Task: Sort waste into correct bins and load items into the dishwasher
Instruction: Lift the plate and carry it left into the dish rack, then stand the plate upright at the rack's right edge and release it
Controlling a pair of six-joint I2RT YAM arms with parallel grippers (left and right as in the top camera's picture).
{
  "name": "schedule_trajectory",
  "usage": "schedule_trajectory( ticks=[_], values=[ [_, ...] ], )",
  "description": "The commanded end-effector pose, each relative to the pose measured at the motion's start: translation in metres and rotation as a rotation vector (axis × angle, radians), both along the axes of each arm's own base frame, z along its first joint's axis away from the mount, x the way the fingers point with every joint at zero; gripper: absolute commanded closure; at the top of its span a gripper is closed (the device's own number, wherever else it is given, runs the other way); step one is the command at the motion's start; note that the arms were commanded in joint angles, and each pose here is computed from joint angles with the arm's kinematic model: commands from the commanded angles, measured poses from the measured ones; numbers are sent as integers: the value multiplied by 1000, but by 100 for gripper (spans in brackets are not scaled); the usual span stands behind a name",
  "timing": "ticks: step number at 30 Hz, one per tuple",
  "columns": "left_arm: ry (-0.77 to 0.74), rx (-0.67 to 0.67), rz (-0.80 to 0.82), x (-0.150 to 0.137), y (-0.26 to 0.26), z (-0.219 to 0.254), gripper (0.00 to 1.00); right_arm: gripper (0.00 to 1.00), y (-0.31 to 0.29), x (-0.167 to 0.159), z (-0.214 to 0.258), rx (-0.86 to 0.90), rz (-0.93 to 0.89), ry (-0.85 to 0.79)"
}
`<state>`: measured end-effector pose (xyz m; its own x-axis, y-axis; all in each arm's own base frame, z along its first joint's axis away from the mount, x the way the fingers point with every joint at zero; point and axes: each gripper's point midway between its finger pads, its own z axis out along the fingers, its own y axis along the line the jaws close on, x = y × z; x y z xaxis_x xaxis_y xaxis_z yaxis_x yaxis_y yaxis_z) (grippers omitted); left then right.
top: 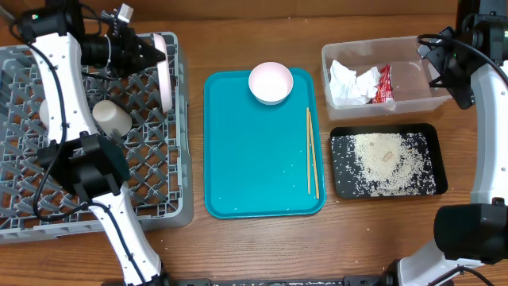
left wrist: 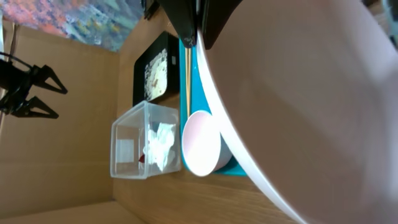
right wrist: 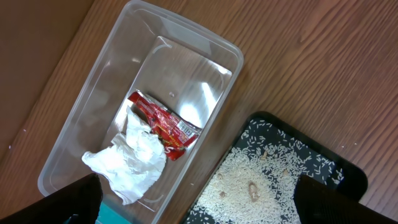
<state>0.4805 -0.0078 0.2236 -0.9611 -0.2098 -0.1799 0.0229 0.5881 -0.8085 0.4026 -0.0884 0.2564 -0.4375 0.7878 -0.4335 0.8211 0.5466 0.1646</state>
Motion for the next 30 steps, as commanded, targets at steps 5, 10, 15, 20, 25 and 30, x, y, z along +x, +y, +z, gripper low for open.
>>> schedule_trajectory(
  ticks=[5,10,15,20,25,30],
  values=[
    [-36,44,-43,-4,6,-7,73,0,-1,0,7,-11,4,-18],
    [-8,73,-21,-4,12,-11,0,0,-1,0,7,-11,4,-18],
    [57,246,45,-10,29,-13,0,0,-1,0,7,-11,4,-18],
    [-26,333,109,-16,34,31,0,0,-1,0,7,-11,4,-18],
    [-213,373,95,-33,8,98,5,0,-1,0,7,-11,4,-18],
    [-303,439,-18,-45,-50,117,34,0,-1,0,7,-11,4,-18]
  ],
)
